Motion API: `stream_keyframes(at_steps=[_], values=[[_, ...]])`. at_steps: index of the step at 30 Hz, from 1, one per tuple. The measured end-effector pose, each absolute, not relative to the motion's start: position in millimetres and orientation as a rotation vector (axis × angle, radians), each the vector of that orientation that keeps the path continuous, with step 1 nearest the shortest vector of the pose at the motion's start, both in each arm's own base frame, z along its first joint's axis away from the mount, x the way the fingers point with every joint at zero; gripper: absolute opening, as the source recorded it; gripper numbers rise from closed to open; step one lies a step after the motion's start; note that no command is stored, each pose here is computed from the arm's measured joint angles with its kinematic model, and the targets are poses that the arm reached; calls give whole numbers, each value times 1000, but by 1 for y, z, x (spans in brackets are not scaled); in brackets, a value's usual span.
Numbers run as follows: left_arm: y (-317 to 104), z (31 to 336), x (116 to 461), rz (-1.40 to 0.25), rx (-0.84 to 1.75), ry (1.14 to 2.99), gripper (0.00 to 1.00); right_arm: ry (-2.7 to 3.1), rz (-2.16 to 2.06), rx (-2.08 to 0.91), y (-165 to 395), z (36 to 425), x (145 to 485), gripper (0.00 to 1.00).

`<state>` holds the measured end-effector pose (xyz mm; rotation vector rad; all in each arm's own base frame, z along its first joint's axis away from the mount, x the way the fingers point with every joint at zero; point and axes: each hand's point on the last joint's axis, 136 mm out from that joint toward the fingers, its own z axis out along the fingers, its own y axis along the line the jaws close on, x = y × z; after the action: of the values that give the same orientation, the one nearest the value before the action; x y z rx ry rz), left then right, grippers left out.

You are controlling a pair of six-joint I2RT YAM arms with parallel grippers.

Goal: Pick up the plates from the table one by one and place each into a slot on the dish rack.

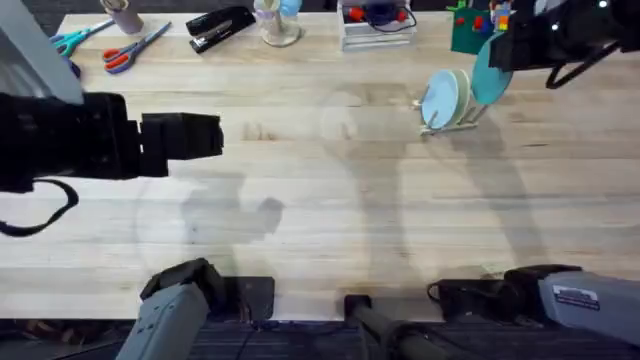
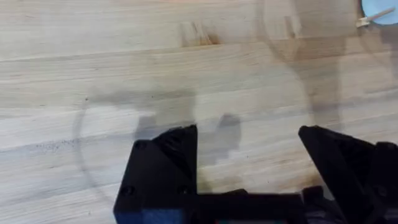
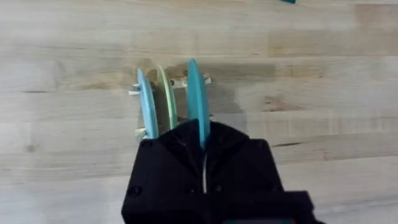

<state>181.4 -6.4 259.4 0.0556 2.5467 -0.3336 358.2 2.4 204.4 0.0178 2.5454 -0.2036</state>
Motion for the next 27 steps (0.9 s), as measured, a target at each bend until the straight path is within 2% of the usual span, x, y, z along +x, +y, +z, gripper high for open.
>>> stream_keyframes(at_steps=[27], values=[[-6,259,181,-334,56,2547,993,2593,-210,6,4,179,373,30]])
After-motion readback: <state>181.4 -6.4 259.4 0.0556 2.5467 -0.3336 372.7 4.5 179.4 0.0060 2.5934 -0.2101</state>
